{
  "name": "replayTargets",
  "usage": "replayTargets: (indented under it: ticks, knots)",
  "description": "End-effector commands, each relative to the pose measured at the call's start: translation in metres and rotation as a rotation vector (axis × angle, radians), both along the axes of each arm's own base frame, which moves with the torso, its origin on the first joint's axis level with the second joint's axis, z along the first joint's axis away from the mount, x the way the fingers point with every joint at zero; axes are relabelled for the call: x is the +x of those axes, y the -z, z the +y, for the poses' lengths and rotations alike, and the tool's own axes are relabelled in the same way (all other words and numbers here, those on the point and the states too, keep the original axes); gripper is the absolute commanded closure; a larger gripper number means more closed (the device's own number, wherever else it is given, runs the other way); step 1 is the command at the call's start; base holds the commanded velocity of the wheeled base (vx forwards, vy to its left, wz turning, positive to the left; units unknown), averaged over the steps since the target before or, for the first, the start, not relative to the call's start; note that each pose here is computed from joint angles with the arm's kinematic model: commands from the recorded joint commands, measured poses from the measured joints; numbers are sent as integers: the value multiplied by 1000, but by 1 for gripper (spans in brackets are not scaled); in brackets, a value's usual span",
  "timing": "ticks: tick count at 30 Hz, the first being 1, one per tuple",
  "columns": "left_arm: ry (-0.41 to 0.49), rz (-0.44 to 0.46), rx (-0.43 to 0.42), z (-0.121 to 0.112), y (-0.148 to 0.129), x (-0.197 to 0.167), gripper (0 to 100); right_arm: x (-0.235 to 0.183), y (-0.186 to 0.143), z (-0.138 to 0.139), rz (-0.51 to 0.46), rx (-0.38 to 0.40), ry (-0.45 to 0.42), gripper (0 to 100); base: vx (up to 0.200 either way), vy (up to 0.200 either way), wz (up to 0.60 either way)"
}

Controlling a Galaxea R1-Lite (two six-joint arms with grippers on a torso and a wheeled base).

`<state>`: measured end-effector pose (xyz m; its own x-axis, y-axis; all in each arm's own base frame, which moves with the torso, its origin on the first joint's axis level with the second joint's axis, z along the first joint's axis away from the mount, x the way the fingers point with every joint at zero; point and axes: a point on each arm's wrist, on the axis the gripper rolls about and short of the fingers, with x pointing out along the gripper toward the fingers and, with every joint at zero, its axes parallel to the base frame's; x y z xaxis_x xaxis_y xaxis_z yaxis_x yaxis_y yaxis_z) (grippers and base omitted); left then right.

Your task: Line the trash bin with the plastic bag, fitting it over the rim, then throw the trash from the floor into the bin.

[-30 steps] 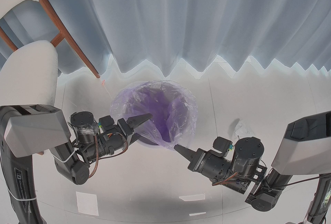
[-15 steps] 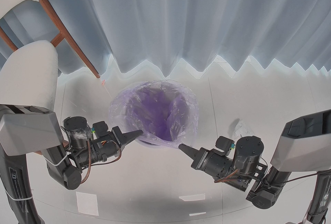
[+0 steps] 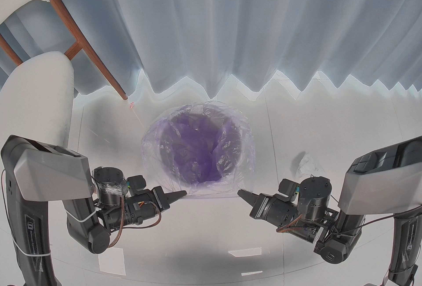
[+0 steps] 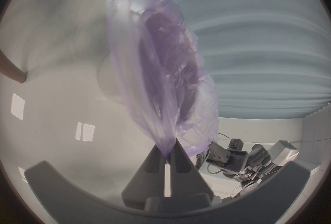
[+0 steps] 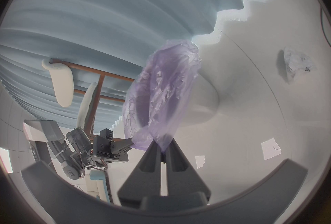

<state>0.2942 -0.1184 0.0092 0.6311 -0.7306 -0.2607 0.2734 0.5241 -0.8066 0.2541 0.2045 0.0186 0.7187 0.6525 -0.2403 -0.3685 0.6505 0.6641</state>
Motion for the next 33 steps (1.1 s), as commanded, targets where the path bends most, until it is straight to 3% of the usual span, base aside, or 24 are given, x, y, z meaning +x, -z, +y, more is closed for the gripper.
replayTargets:
  ticks: [1,14,33]
  knots:
    - [-2,57,57,-4,29,0,100,2,23,1,39,-36,3,100,0,0,0]
    - [-58,35,70,-6,40,15,100,21,52,-4,78,-60,49,100,0,0,0]
    - [-121,19,60,8,47,33,100,54,76,-16,74,-51,133,100,0,0,0]
